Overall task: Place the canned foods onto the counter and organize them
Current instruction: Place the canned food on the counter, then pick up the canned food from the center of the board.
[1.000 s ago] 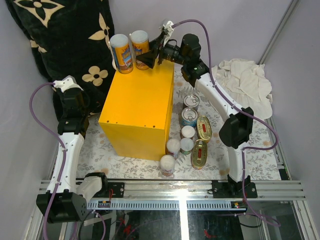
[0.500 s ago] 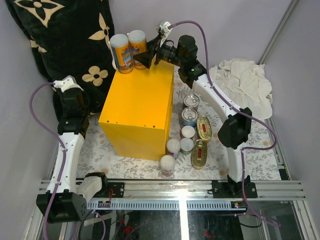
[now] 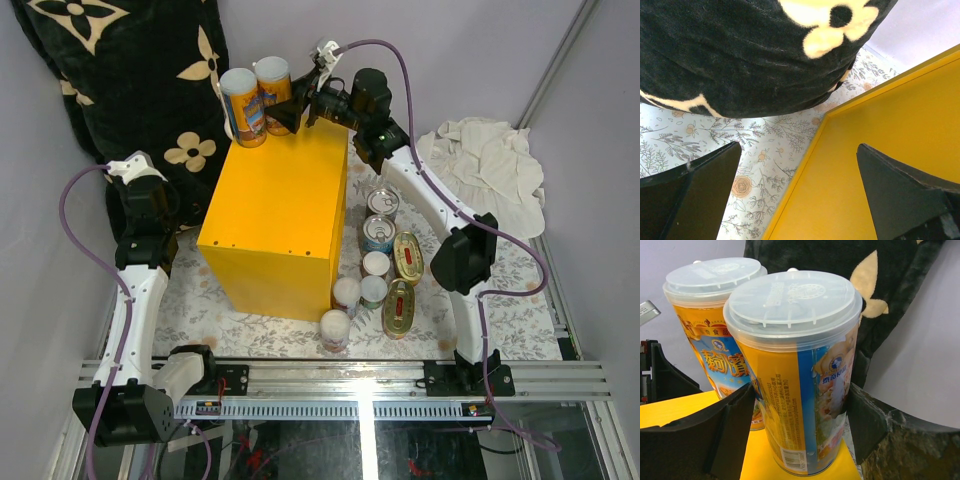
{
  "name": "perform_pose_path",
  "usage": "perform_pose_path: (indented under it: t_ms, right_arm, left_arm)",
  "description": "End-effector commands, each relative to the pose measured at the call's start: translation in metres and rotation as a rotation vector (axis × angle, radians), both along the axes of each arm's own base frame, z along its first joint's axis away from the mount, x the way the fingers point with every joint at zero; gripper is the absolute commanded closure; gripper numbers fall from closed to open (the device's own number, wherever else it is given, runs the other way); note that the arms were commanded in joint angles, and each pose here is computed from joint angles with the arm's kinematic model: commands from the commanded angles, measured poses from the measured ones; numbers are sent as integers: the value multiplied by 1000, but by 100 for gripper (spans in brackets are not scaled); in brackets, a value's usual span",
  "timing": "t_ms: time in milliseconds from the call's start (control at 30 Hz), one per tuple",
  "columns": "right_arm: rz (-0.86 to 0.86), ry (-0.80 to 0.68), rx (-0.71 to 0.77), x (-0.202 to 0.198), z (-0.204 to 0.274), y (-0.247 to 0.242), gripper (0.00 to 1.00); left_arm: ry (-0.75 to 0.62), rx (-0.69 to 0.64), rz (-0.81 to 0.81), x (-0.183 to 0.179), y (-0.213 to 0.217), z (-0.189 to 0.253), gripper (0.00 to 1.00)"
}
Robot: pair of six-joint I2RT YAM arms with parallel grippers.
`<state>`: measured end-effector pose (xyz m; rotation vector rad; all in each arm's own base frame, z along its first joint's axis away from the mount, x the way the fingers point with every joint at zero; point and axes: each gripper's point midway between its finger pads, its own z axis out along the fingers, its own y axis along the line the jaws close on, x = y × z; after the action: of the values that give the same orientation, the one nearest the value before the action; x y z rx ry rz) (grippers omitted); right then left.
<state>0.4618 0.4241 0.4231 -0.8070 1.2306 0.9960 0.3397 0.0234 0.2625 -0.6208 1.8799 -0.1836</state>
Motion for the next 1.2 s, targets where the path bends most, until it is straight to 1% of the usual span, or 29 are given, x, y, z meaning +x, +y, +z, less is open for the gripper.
perform_pose_path:
  t_ms: [0,67,100,200,300,400,567,667,767,833,933,967,1067,1167]
  right_arm:
    - [-12,-48,30,-3,22,1,33]
    - [-18,-38,32,-4,23,-1,20]
    - [-26,-36,33,-4,25,-2,15]
    - [-49,-34,37,-8,30,-11,6]
    - [-56,-51,33,-22,42,-21,3]
    - [-80,-52,18,-35,45,-35,0]
    - [-132,-36,-6,-65,39,-65,0]
    - [-229,-40,18,-84,42,-97,1]
    - [-362,2,81,-96,30,-132,1]
    - [-432,54,112,-104,9,-152,0]
    - [-541,187,81,-116,-39,-180,0]
    - [-561,221,71,-127,-51,-191,0]
    - [-610,284,-3,-160,-97,-208,2]
    - [-623,304,-136,-201,-144,-210,2]
  left_arm:
    - [-38,19,-9,1,2,13,0]
    - [-36,17,-10,1,2,12,0]
    - [-35,16,-12,1,2,12,0]
    - [-38,16,-12,1,2,13,0]
    - [-46,12,-18,1,0,15,0]
    - [-60,7,-26,1,-2,19,0]
    - [-75,-2,-52,2,-7,22,0]
    - [-74,-16,-72,2,-11,20,0]
    - [-72,-35,-91,4,-15,19,0]
    - [-74,-39,-105,4,-18,19,0]
    - [-67,-21,-85,1,-13,18,0]
    - [-65,-16,-80,0,-12,18,0]
    - [-62,-19,-85,1,-13,17,0]
    - [-65,-26,-89,2,-14,17,0]
